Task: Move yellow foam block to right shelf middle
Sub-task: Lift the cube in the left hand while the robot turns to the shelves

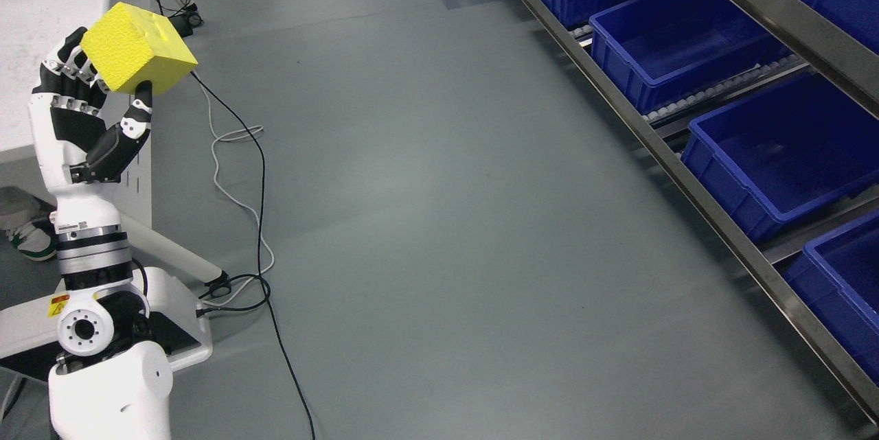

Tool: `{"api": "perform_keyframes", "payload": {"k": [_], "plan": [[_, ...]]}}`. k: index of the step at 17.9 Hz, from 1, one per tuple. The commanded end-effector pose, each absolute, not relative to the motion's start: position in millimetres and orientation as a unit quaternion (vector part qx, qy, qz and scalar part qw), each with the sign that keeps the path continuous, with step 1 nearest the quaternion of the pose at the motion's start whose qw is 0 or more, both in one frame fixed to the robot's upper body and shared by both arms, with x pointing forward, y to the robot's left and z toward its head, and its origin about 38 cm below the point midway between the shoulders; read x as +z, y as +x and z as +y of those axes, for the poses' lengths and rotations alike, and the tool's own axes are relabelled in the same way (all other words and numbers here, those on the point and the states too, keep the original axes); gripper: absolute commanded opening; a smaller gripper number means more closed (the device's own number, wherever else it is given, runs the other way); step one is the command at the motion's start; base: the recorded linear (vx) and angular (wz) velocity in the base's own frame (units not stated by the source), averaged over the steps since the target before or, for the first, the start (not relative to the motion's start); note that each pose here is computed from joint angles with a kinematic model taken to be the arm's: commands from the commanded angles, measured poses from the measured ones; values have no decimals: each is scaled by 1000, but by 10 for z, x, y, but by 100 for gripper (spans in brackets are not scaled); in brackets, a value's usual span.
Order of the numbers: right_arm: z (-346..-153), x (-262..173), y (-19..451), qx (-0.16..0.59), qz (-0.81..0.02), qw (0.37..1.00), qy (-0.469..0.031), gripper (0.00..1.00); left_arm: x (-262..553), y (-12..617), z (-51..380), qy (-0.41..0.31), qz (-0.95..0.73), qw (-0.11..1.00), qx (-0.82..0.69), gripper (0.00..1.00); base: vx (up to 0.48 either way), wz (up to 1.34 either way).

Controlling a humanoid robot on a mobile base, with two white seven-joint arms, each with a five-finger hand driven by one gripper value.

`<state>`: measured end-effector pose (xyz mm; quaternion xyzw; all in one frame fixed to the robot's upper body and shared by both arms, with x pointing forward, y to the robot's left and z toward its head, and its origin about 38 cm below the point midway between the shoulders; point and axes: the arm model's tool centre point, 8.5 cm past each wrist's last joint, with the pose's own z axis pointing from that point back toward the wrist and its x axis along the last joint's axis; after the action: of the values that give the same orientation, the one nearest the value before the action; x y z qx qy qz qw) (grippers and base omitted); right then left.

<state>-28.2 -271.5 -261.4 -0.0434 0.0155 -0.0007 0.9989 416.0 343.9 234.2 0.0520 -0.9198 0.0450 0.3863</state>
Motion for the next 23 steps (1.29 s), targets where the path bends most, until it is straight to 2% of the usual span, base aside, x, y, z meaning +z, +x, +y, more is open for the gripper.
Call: {"api": "perform_keyframes", "payload": {"k": [1,23], "plan": [[-2829,-2608,-221,-1,7,999,-52,100,2366,4150,3496,59,-920,386,40,1,272,-154],[-2829,-2608,-221,-2,7,999,-52,100,2361,4141,3528,62,-919,386,43,2,379,-119]]}}
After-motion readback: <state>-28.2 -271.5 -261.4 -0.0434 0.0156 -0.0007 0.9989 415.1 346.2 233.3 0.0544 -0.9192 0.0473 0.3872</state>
